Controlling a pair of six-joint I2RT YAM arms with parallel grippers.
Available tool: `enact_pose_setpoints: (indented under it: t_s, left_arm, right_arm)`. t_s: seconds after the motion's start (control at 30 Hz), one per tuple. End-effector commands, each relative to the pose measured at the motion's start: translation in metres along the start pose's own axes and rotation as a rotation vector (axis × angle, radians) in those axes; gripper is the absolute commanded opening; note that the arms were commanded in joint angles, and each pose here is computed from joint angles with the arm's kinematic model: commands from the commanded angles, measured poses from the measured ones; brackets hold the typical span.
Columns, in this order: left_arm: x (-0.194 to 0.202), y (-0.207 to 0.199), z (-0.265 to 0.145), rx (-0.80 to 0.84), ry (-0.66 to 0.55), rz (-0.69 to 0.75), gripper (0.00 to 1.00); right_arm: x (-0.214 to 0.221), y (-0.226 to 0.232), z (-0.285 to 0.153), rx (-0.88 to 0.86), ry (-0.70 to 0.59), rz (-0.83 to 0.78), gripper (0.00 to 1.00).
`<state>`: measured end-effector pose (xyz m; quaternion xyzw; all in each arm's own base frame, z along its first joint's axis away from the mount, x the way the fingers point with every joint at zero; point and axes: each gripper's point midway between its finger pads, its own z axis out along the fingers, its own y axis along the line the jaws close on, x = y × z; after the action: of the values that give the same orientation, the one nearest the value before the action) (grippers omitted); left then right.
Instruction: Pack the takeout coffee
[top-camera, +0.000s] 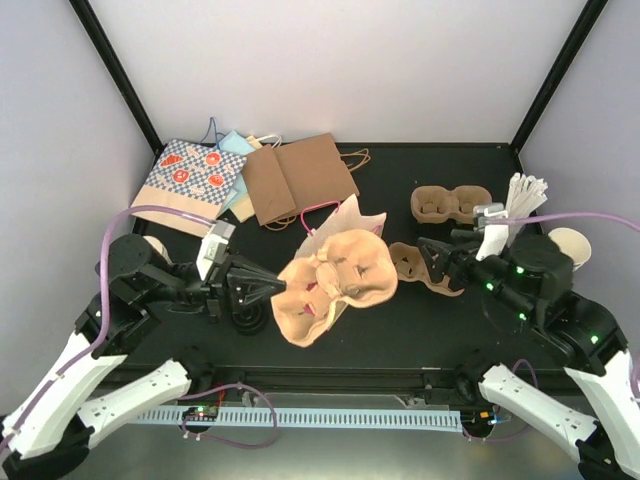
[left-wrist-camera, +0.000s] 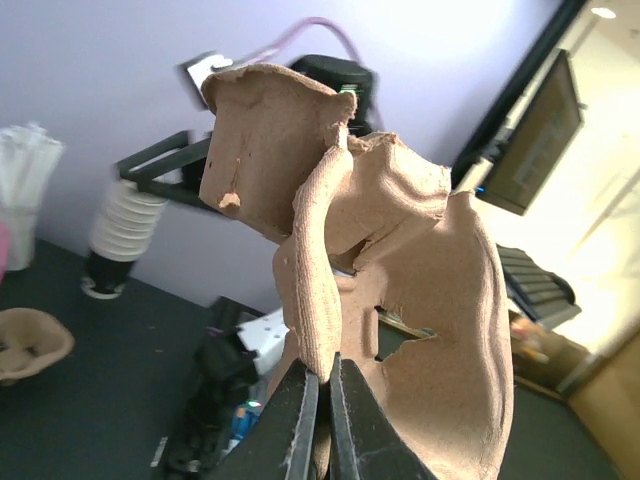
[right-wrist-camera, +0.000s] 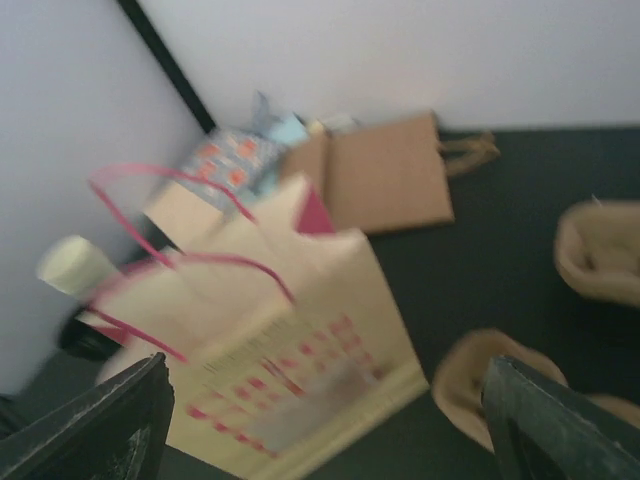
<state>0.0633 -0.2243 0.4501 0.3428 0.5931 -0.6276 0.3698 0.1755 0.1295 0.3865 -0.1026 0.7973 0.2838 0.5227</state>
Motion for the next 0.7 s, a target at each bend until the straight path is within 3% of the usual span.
enact_pose_setpoints:
  t_s: [0.0,0.1,0.2,0.33,0.5,0.67]
  left_arm:
    - [-0.01,-0.023,0.016,0.099,-0.02,0.033,0.02]
    - [-0.009,-0.019,0.03,0.083,0.001,0.047,0.02]
    - [-0.008,-0.006,0.04,0.045,0.022,0.043,0.02]
    - [0.006,0.02,0.05,-0.047,0.103,0.036,0.02]
    - [0.046,0.048,0.061,-0.109,0.263,-0.005,0.01]
    - [0.076,0.07,0.066,-0.183,0.344,-0.001,0.02]
  right_arm:
    - [0.05,-0.043,0.005,0.205,0.136,0.115,0.89]
    - [0.058,-0.038,0.006,0.171,0.146,0.206,0.96]
    - [0.055,-0.021,0.002,0.063,0.138,0.187,1.0]
    - [0.049,-0.02,-0.014,0.056,0.119,0.146,1.0]
    - [0.057,-0.023,-0.023,0.105,0.228,0.121,0.99]
    - [0.053,-0.012,-0.038,0.055,0.253,0.127,0.92]
